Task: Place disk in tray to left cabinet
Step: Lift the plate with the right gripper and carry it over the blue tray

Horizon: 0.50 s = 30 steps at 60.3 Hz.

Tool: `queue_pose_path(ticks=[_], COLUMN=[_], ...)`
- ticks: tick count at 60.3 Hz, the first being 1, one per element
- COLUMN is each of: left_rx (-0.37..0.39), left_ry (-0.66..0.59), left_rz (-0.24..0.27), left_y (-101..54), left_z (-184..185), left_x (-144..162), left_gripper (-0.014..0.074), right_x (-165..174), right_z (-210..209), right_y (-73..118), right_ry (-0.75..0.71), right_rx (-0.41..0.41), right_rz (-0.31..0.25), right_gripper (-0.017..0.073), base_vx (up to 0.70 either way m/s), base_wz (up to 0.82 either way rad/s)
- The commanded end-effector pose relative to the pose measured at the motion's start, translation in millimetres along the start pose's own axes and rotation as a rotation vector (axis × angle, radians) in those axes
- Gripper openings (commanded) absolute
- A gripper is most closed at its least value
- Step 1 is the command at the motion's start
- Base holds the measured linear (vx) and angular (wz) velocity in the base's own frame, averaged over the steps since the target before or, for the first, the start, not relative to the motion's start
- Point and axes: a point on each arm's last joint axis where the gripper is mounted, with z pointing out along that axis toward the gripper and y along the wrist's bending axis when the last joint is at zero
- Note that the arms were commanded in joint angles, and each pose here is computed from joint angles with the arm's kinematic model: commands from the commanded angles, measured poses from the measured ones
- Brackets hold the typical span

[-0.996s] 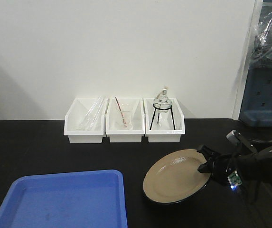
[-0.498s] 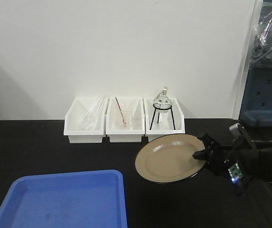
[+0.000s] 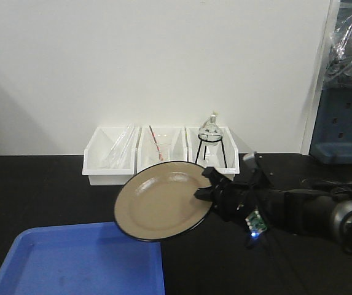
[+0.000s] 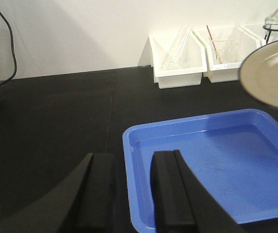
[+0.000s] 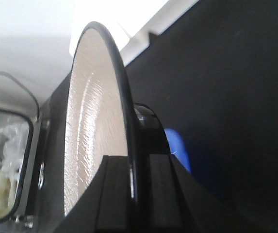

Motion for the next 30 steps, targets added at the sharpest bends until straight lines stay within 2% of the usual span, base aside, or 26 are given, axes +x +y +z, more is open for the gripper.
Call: queue_pose_path(ticks=[1,10,16,22,30], left_rx=[-0.01,-0.009,-0.004,0.002,0.007], left_ry=[-0.096,-0.088,-0.058,-0.015,0.022], left_rz=[-0.009,-0.009,-0.009,-0.009,-0.009], left_y=[1.7,1.6,1.2,0.6,0.1], left_z=[-2,-2,-2,-2,-2], left_x=[-16,-16,-13,-9,-6], left_gripper=[0.0342,0.0342,0.0342,0.0342,0.0342], right_x=[-1,30,48,66,83], right_z=[-12,14,31,48,67], right_y=[52.9,68.1,71.1,73.7,72.5], right_ry=[-0.055,-0.008,0.038,0.084,0.117], right_rx=[-0.122,-0.123,-0.133,-0.14,-0.14], right_rz=[0.002,-0.027,-0.02,0.017,-0.003], right_gripper=[-0.0004,-0.0004,-0.0004,-0.0004,-0.0004], base_vx=[0.0,0.0,0.0,0.0,0.0], base_wz=[0.0,0.0,0.0,0.0,0.0])
